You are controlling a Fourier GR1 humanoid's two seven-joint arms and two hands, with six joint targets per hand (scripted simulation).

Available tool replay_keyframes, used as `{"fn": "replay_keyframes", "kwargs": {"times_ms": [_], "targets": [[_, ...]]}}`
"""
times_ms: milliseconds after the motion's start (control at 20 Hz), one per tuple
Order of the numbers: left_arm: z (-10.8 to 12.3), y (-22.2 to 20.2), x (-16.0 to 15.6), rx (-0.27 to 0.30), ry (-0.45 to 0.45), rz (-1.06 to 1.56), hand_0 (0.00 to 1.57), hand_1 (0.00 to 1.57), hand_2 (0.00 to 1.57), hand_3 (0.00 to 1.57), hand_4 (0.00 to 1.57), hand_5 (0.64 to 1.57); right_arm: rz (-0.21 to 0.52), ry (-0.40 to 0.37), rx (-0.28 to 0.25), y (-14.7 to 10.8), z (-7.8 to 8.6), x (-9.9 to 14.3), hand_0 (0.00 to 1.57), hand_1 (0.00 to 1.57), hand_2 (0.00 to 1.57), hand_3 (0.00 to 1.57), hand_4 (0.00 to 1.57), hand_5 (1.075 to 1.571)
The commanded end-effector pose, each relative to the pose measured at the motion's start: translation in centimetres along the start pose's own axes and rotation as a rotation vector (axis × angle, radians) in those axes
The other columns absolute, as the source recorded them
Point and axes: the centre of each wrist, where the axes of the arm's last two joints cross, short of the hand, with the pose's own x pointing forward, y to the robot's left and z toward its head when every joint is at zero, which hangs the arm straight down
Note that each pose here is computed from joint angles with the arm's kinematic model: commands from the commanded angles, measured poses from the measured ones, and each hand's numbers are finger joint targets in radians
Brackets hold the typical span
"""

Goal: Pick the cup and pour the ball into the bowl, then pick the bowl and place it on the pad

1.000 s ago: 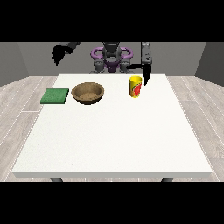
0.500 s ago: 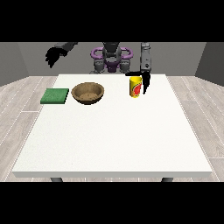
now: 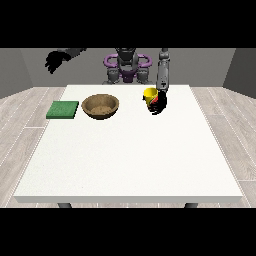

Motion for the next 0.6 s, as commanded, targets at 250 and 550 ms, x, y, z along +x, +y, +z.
{"fn": "replay_keyframes", "kwargs": {"times_ms": [250,550], "targets": [[-1.3,-0.9,0.2,0.002,0.062,-0.183,1.28,1.28,1.57,1.57,1.41,1.413,-0.021,0.068,-0.058,-5.5,1.3,-0.1,0.00,0.00,0.00,0.18,0.63,1.566],[-3.6,-6.6,3.7,-0.123,-0.003,-0.458,1.30,1.30,1.57,1.57,1.40,1.488,-0.015,0.224,-0.122,-4.8,1.1,-2.6,0.00,0.00,0.00,0.28,0.64,1.564]]}}
